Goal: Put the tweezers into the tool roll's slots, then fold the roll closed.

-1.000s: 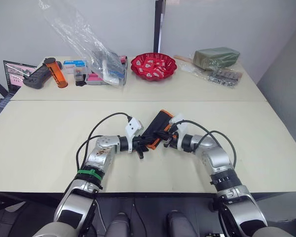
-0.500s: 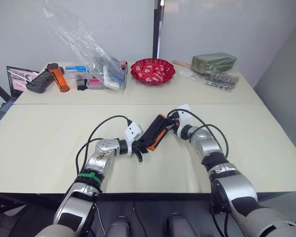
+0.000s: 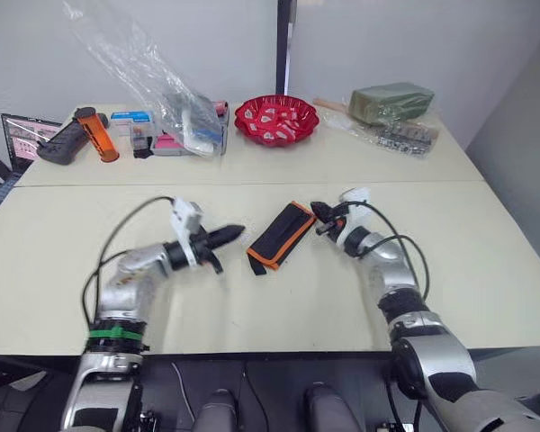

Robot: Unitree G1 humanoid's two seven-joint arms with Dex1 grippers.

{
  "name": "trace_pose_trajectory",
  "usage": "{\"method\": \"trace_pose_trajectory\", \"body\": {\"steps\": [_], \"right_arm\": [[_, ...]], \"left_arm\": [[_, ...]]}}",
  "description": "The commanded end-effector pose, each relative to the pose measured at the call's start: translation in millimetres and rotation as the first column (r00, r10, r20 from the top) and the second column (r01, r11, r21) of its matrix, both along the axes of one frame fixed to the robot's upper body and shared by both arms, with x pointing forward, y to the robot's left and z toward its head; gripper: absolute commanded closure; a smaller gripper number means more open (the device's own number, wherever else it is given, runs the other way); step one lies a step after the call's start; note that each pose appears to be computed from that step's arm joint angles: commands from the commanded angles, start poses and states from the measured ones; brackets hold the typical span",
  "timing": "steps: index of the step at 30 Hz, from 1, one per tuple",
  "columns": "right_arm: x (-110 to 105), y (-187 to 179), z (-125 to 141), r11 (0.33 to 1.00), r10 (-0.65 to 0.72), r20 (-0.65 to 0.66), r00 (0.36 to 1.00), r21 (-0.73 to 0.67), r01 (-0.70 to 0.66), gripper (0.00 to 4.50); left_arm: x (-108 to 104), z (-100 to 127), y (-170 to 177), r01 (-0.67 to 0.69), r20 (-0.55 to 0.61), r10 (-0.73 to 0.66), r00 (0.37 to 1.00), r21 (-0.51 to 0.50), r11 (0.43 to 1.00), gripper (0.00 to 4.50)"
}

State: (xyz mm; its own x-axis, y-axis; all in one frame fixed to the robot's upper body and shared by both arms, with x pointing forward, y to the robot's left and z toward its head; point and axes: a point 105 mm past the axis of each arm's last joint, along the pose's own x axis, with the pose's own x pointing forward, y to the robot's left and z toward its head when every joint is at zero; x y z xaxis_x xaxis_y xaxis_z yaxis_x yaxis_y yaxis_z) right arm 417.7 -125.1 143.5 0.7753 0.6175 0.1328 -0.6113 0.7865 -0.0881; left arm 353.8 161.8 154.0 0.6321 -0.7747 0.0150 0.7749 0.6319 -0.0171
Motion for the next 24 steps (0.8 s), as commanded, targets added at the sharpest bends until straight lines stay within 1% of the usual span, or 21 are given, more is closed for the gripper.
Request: {"method": "trace_pose_trajectory", "body": {"steps": [1,3,6,7,8,10,12,15,17,18,20,21,22,24], "right_arm": [[-18,-13,33,0.993,0.102,0.095,0.990,-0.064,-0.096,3.04],[-27,-24,32,0.985,0.126,0.084,0.989,-0.125,-0.115,2.37],[-37,-43,30,0.980,0.128,0.051,0.990,-0.160,-0.119,1.33],[-40,-50,28,0.979,0.123,0.038,0.992,-0.169,-0.115,1.03],[-43,-57,25,0.978,0.117,0.023,0.993,-0.179,-0.112,0.65],[-48,-70,20,0.978,0.097,-0.004,0.995,-0.184,-0.096,0.01],[-54,-85,15,0.980,0.069,-0.035,0.997,-0.186,-0.074,0.00],[-62,-102,5,0.984,0.045,-0.087,0.995,-0.166,-0.059,0.00],[-66,-113,0,0.984,0.016,-0.104,0.994,-0.173,-0.034,0.00],[-68,-118,-3,0.985,-0.001,-0.114,0.993,-0.170,-0.019,0.00],[-72,-131,-7,0.986,-0.026,-0.132,0.991,-0.166,0.004,0.00],[-73,-137,-8,0.985,-0.039,-0.133,0.990,-0.171,0.016,0.00],[-74,-141,-9,0.984,-0.049,-0.132,0.990,-0.178,0.025,0.00],[-75,-144,-12,0.981,-0.053,-0.134,0.989,-0.190,0.027,0.00]], "left_arm": [[-9,15,51,-0.169,0.069,0.163,0.984,0.098,0.981,3.07],[-20,4,80,-0.246,0.064,0.237,0.969,0.201,0.948,2.42],[-41,-7,117,-0.348,0.076,0.341,0.937,0.274,0.897,1.40],[-48,-11,129,-0.388,0.088,0.380,0.921,0.304,0.870,1.16],[-54,-14,139,-0.426,0.097,0.418,0.903,0.323,0.845,0.75],[-67,-19,160,-0.499,0.120,0.492,0.863,0.360,0.788,0.08],[-82,-24,184,-0.568,0.128,0.568,0.813,0.387,0.727,0.03],[-103,-26,214,-0.643,0.133,0.654,0.745,0.401,0.652,0.03],[-117,-35,227,-0.658,0.113,0.691,0.714,0.446,0.607,0.03],[-123,-40,231,-0.656,0.104,0.698,0.708,0.463,0.597,0.03],[-134,-43,243,-0.688,0.100,0.743,0.662,0.474,0.549,0.03],[-138,-45,249,-0.690,0.107,0.754,0.648,0.501,0.522,0.03],[-141,-46,253,-0.692,0.122,0.757,0.642,0.516,0.504,0.03],[-139,-44,256,-0.695,0.108,0.762,0.639,0.505,0.512,0.03]]}}
